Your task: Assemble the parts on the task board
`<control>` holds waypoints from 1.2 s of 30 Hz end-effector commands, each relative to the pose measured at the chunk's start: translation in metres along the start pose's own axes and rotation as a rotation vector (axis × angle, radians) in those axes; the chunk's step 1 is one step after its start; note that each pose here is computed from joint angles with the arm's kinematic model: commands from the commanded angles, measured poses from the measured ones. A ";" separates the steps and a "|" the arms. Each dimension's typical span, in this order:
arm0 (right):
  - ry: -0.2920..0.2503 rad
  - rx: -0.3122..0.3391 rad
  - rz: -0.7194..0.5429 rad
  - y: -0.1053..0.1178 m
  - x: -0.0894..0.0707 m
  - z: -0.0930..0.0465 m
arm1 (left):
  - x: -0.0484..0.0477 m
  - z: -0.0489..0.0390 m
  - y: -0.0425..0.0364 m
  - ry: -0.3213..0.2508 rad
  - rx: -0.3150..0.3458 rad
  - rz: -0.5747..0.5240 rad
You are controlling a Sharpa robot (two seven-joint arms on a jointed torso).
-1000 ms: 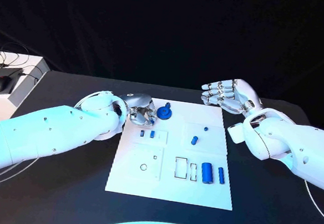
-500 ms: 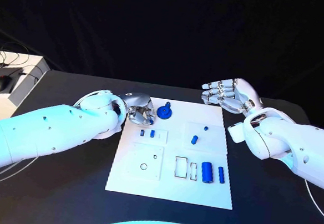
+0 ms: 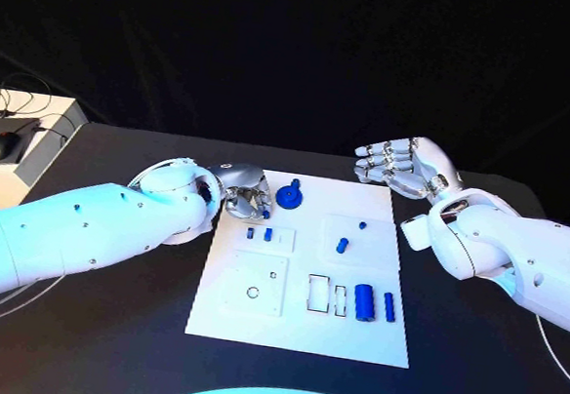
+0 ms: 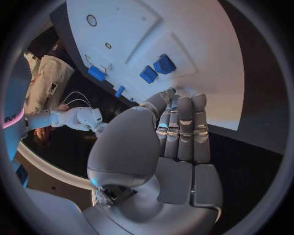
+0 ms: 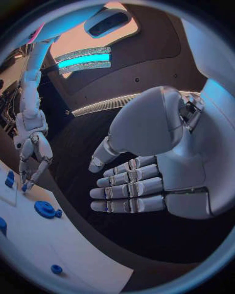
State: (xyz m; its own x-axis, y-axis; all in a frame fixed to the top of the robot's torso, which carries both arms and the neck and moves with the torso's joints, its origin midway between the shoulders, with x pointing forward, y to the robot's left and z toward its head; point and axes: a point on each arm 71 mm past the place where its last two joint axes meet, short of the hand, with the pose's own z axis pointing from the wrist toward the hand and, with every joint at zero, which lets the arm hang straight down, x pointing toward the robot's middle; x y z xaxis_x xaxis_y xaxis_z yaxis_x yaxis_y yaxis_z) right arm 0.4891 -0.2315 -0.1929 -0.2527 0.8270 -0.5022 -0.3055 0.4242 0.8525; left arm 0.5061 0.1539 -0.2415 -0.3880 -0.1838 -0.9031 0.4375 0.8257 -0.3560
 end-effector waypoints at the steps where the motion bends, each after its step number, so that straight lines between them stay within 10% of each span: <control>1: 0.009 -0.013 0.001 0.001 0.001 0.000 | 0.0070 -0.0001 -0.0008 0.035 0.007 0.006; 36: 0.006 -0.010 -0.002 0.000 -0.001 0.000 | 0.0062 -0.0045 -0.0039 0.014 0.023 0.004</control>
State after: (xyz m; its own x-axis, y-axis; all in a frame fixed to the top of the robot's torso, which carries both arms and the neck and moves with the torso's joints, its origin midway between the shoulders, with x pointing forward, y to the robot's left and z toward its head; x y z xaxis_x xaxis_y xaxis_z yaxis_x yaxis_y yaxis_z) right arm 0.4893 -0.2329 -0.1930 -0.2504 0.8271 -0.5032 -0.3043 0.4262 0.8519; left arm 0.5017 0.1549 -0.2413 -0.3801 -0.1881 -0.9056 0.4451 0.8211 -0.3573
